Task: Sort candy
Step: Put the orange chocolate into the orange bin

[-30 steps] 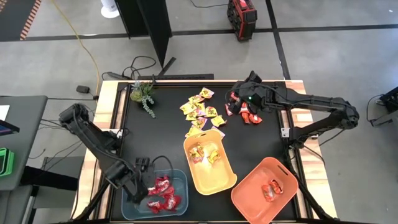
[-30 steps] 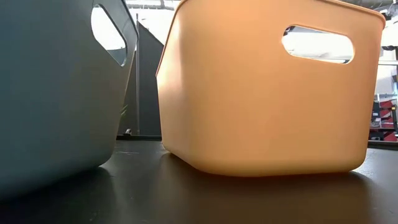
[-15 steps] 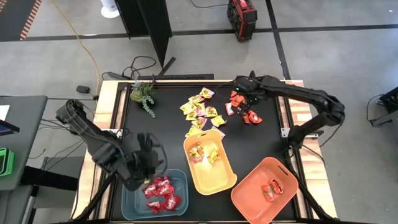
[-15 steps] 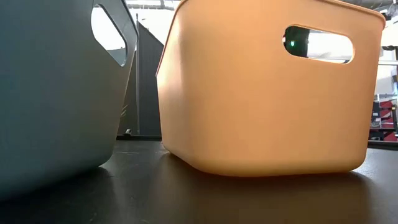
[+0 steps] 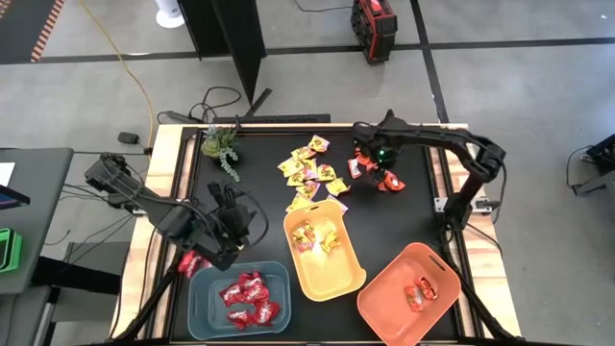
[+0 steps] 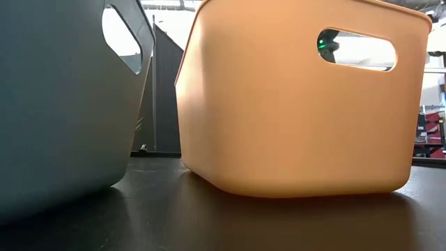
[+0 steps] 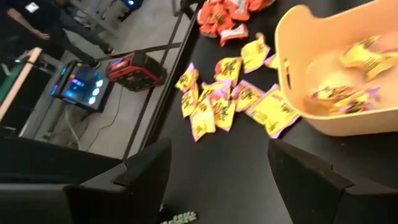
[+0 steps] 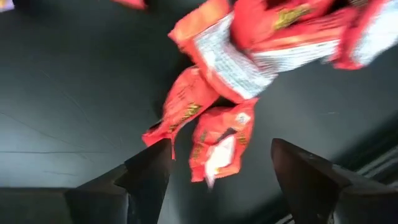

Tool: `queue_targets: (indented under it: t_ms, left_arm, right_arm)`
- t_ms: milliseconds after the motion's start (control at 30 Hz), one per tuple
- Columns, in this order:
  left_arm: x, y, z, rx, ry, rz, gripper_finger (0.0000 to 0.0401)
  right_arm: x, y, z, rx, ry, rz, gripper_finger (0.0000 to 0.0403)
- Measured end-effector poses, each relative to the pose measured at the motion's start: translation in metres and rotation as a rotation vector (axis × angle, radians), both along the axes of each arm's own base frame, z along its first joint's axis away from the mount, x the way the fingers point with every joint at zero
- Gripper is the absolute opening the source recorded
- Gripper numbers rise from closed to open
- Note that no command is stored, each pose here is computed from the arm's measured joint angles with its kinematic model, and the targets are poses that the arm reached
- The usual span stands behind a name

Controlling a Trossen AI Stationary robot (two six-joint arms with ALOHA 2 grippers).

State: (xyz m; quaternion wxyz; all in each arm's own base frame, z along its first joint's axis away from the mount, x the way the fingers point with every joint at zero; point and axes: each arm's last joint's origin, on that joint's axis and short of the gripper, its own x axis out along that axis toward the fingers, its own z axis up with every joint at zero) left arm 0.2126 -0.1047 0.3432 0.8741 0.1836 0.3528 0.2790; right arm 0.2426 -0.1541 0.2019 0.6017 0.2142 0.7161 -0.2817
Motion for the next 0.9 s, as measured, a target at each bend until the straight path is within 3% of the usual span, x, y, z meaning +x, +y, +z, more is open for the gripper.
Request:
queue_targets:
  t_ms: [200,433,700,900]
  left_arm:
    - [-0.012,0.012,-0.023,-0.012,-0.026,0.021,0.0261]
    - [-0.032,0.03,-0.039,-0.067,-0.149,0.015,0.0261]
    - [-0.052,0.049,-0.047,-0.076,-0.254,-0.004,0.0261]
    - [-0.063,0.057,-0.045,-0.073,-0.297,-0.015,0.0261]
  right_arm:
    - [0.012,0.011,-0.013,0.048,0.026,0.042,0.029]
    - [0.022,0.028,-0.025,0.095,0.079,0.078,0.029]
    - [0.022,0.035,-0.024,0.122,0.092,0.06,0.0288]
    - [0.024,0.034,-0.025,0.14,0.06,0.082,0.0257]
